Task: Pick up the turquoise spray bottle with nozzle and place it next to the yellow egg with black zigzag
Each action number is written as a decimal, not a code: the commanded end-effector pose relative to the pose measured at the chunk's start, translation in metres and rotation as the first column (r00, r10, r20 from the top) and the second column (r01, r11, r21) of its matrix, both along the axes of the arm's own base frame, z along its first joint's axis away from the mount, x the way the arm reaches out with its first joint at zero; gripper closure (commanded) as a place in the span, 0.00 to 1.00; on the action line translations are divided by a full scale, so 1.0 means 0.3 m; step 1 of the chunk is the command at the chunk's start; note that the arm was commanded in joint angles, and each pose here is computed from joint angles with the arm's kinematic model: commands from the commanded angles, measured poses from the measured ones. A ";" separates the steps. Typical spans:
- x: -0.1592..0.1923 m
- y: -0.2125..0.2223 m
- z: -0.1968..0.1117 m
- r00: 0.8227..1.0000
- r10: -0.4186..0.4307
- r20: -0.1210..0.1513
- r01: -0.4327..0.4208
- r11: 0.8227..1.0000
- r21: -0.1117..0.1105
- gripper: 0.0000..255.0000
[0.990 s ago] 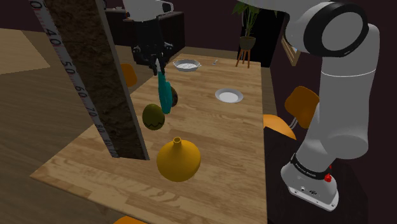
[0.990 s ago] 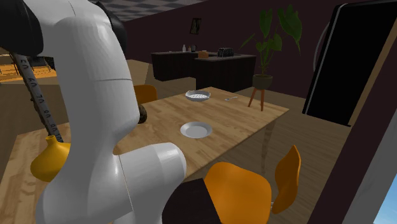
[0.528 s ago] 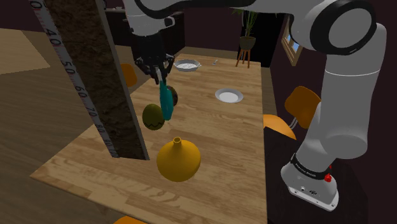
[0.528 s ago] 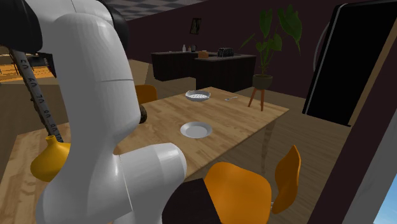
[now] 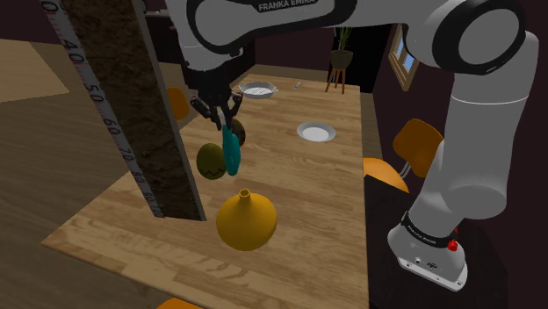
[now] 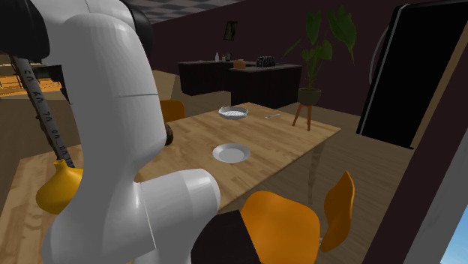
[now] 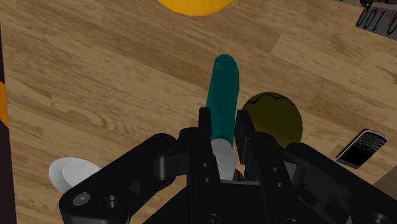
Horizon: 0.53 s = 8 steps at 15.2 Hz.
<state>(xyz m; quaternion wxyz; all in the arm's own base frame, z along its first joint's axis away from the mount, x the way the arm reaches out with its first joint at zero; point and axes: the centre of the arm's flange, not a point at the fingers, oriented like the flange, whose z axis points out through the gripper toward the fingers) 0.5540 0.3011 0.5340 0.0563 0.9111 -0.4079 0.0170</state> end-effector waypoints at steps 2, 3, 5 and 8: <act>0.001 -0.001 -0.055 1.000 0.000 0.001 0.000 1.000 0.000 1.00; 0.001 -0.001 -0.072 1.000 0.000 0.001 0.000 1.000 0.000 1.00; 0.001 -0.001 -0.108 1.000 0.000 0.001 0.000 1.000 0.000 1.00; 0.001 -0.001 -0.160 1.000 0.000 0.001 0.000 1.000 0.000 1.00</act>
